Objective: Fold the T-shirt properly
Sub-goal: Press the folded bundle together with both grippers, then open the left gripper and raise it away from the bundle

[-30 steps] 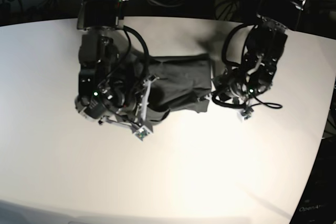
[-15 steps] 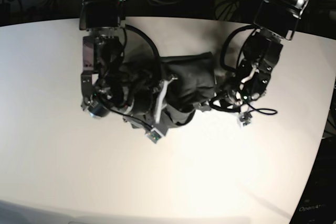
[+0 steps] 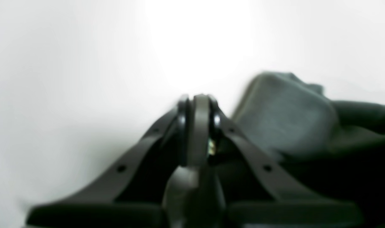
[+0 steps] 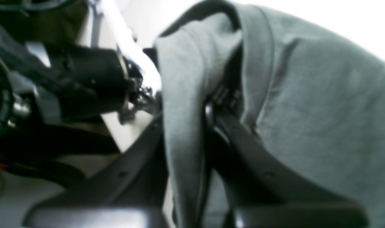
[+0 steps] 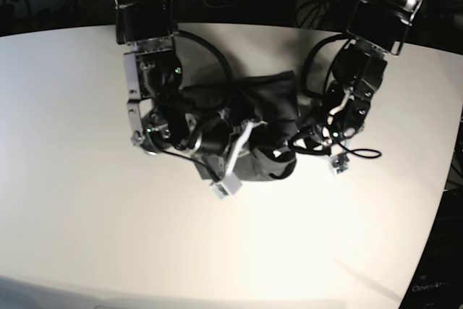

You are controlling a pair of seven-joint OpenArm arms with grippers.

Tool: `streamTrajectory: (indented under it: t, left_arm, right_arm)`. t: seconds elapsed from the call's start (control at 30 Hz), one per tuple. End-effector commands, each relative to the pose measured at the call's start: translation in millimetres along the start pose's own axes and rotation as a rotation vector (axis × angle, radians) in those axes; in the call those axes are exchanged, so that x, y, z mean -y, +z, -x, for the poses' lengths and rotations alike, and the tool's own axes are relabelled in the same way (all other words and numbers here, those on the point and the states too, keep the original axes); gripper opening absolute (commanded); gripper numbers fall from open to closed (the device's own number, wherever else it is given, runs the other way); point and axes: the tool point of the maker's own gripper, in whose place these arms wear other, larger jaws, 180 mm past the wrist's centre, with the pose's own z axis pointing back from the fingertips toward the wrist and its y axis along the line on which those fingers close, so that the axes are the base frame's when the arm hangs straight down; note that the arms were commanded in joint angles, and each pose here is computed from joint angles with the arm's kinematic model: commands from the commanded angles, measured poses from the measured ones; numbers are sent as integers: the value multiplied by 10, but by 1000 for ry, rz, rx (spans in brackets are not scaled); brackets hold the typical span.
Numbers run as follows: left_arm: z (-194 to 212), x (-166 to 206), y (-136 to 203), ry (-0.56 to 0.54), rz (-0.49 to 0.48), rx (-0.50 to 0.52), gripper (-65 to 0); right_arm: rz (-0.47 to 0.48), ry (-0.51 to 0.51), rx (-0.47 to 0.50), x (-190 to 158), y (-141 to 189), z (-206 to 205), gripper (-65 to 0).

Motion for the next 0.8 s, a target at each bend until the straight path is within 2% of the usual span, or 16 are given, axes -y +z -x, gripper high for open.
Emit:
streamTrajectory:
  t: [0.0,0.2,0.43,0.57,0.77]
  left_arm:
    - [-11,179,71,-4,60,-13,-619]
    - [-58,272,221,-11,109,17,-619]
    - [69,325,415,-40,158,-23,-619]
    - [98,330,588,-60,190,-30,-619]
    - [29,168,733,19,201,-27,-619]
  right_arm:
    - [-73,-4,45,-174,-48,-139,-644]
    - [-91,-43,35,-144,-122,-54,-644]
    - [-119,5,-4,-313,-214,-16,-644]
    - [-119,-1,29,-312,-219,-57,-644]
    - [-116,-20,13,-255,-261,4,-644]
